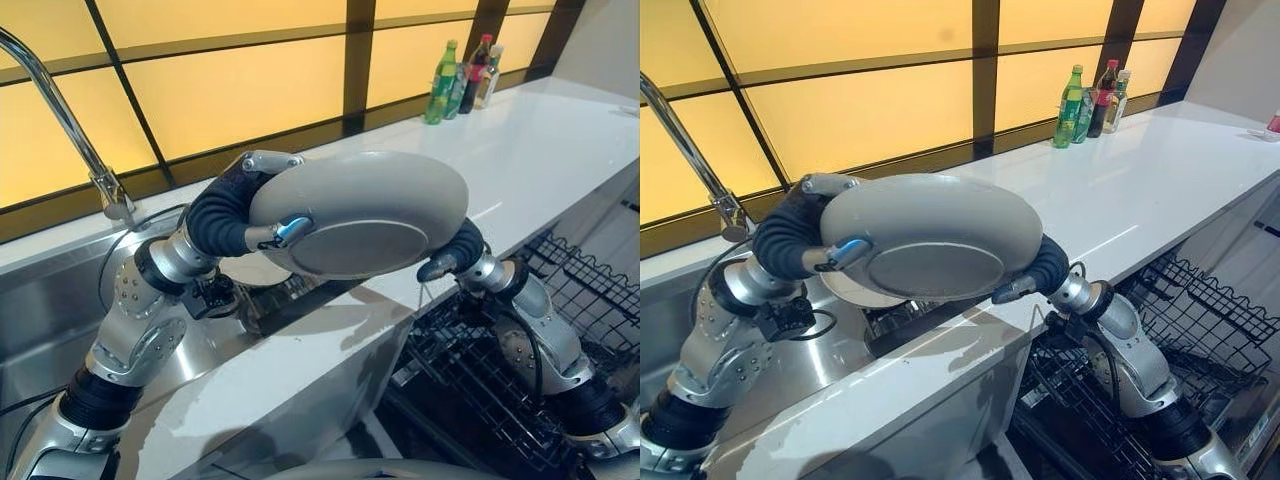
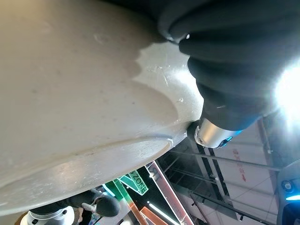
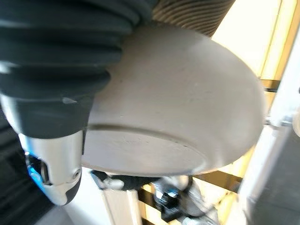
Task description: Pick up plates and place into dishwasher.
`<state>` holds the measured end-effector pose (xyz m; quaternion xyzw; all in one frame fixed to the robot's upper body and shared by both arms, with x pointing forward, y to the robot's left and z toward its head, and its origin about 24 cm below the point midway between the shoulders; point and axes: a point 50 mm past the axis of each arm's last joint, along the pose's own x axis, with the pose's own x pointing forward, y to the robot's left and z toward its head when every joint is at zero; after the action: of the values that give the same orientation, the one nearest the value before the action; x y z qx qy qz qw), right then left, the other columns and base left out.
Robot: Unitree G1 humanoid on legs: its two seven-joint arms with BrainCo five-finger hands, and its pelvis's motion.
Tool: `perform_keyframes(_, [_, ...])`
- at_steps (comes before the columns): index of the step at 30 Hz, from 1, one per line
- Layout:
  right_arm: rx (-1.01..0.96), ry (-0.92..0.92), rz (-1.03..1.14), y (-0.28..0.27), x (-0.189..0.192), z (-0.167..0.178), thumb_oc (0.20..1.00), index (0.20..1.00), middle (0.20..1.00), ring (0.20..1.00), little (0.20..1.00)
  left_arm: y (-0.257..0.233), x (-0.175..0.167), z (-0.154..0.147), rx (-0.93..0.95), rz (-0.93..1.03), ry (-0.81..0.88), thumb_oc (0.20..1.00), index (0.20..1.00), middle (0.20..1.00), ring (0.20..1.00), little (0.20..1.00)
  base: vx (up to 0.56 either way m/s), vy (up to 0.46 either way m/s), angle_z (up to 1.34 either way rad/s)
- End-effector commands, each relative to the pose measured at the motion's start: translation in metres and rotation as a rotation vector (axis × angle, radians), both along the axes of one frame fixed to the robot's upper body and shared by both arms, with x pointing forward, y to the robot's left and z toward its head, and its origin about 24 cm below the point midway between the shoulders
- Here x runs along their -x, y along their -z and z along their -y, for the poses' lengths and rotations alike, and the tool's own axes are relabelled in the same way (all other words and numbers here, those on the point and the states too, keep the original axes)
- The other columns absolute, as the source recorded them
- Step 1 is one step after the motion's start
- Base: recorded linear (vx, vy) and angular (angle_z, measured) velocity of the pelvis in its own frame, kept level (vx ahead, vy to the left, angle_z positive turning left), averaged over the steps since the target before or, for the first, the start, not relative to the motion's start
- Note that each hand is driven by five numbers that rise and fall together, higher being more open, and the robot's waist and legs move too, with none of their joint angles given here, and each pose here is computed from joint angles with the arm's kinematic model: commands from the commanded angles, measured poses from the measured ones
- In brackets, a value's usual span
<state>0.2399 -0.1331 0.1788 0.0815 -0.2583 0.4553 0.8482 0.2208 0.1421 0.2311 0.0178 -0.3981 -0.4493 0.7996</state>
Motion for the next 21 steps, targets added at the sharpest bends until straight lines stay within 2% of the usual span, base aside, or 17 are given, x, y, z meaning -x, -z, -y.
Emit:
perform_keyframes(1, [-0.159, -0.185, 0.192, -0.043, 0.015, -0.03, 0.2, 0.2, 0.2, 0.2, 0.2, -0.01, -0.007, 0.015, -0.001, 0.042, 0.032, 0.2, 0.2, 0.2, 0.2, 0.2, 0.0, 0.0, 0.0])
perform_keyframes(9, [-0.186, -0.207, 0.111, -0.031, 0.018, -0.046, 0.2, 0.2, 0.2, 0.2, 0.2, -0.008, -0.009, 0.02, 0.033, 0.037, 0.003, 0.2, 0.2, 0.2, 0.2, 0.2, 0.0, -0.003, -0.03])
perform_keyframes(16, [-0.137, -0.118, 0.052, -0.021, 0.012, -0.04, 0.2, 0.2, 0.2, 0.2, 0.2, -0.006, -0.011, 0.017, 0.039, 0.021, -0.018, 0.2, 0.2, 0.2, 0.2, 0.2, 0.01, -0.004, -0.01])
perform_keyframes(21, [-0.06, 0.051, 0.052, -0.015, 0.004, -0.031, 0.2, 0.2, 0.2, 0.2, 0.2, -0.005, -0.013, 0.013, 0.051, 0.004, -0.062, 0.219, 0.219, 0.219, 0.219, 0.219, 0.0, 0.0, 0.0])
